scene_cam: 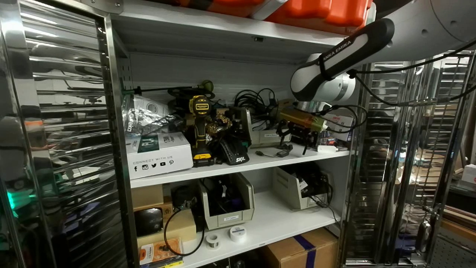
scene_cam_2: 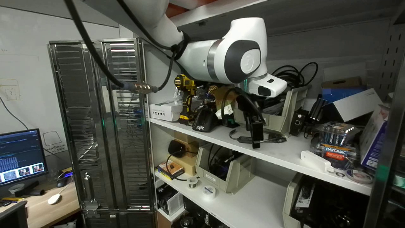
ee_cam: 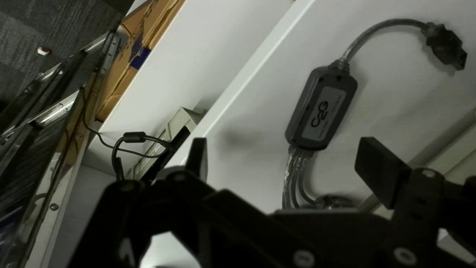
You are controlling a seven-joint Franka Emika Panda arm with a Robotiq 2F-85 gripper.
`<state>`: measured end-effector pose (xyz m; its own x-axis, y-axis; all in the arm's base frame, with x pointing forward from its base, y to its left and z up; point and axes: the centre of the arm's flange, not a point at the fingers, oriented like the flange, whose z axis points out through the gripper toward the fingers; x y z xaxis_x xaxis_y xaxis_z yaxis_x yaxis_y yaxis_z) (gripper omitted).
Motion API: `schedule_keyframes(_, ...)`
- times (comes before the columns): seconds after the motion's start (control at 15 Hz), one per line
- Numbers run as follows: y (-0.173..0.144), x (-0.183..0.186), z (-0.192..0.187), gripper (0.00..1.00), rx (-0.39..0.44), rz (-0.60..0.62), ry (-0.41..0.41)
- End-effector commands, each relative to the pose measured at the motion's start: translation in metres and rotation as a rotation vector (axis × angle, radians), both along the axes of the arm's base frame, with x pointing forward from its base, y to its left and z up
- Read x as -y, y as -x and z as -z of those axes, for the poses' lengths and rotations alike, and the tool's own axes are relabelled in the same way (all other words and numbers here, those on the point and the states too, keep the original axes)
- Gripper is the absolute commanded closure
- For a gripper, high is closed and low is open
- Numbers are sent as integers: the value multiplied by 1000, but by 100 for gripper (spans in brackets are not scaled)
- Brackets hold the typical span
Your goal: Put the multi USB charging cable in the gray box
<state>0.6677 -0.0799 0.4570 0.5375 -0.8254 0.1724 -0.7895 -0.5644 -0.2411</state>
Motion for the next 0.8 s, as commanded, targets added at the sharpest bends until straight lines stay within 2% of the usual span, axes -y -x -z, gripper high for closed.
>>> schedule_keyframes(0.0,-33,-4,-2,0,-14,35,-16)
schedule_keyframes(0.33,-50,-13,5,0,-28,34,-27)
schedule_keyframes(0.73,-60,-28,5,0,-69,-34,-34)
